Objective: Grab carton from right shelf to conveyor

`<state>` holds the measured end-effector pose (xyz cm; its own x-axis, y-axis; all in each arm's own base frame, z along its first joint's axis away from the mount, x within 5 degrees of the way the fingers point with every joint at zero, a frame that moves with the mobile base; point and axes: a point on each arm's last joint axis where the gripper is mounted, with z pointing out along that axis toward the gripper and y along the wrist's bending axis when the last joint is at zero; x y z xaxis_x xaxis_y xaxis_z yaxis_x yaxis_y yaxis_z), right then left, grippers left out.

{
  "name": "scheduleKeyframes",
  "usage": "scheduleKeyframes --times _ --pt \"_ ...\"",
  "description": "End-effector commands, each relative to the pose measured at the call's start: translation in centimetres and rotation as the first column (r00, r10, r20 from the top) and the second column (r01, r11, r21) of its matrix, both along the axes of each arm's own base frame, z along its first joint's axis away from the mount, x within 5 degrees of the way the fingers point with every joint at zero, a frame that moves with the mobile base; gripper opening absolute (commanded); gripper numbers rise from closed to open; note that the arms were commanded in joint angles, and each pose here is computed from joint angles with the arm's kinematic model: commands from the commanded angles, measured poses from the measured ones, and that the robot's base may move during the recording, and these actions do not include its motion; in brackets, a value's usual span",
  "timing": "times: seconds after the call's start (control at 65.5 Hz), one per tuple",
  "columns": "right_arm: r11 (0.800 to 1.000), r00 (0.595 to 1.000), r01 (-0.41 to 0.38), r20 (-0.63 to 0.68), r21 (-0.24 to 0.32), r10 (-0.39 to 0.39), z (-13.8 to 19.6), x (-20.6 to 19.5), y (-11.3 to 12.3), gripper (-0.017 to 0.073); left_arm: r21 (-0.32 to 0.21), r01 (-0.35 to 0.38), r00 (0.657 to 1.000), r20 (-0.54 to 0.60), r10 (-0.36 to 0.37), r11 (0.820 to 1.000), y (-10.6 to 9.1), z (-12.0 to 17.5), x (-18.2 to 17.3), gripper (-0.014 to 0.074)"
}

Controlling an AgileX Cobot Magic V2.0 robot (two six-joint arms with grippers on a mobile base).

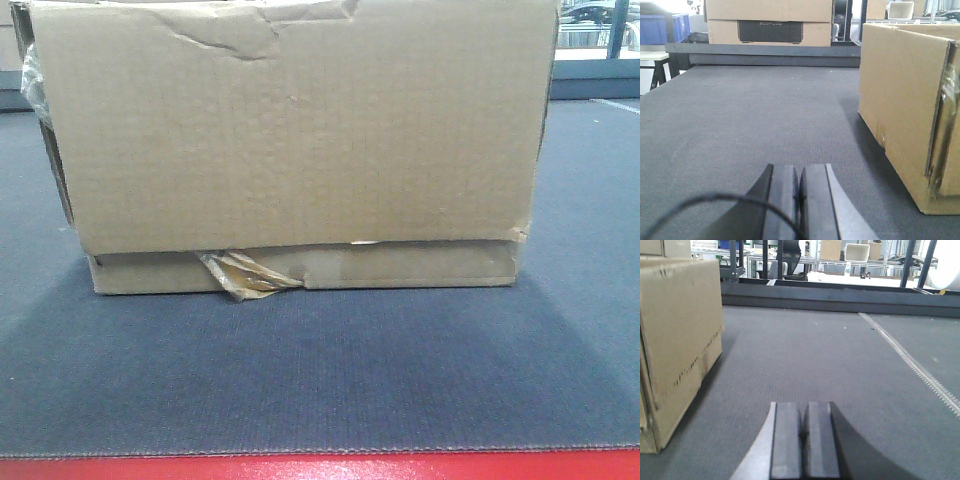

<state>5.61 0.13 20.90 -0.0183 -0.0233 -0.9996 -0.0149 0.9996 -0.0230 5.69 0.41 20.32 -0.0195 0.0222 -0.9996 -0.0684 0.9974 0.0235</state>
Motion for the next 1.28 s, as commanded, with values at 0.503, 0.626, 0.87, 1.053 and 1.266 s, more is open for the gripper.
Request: scheduleKeyframes --times 0.503,0.626,0.87,1.053,1.266 --pt "1.0 0.994 -0.018 0.111 -0.001 0.018 0.47 -0.01 0.05 -0.0068 -0.002 -0.001 1.0 0.026 0.001 1.0 0.0 0.27 -0.06 0.0003" --pt "1.0 0.994 -0.018 0.111 -0.001 0.018 0.47 -0.01 0.05 -0.0068 -0.002 -0.001 1.0 0.026 0.001 1.0 0.0 0.27 -0.06 0.0003" --pt "1.0 0.993 -0.018 0.113 -0.001 0.018 0.48 -0.01 0.04 -0.0068 -0.002 -0.001 1.0 0.026 0.001 1.0 0.0 0.27 -0.06 0.0003" --pt "1.0 0.993 -0.018 0.113 -0.001 0.018 0.48 -0.01 0.04 -0.0068 -0.002 -0.001 1.0 0.026 0.001 1.0 0.0 0.27 -0.06 0.0003" --pt "1.0 0.993 -0.018 0.113 -0.001 0.018 0.48 -0.01 0.04 -0.0068 -0.002 -0.001 1.0 0.026 0.001 1.0 0.0 0.27 -0.06 0.0003"
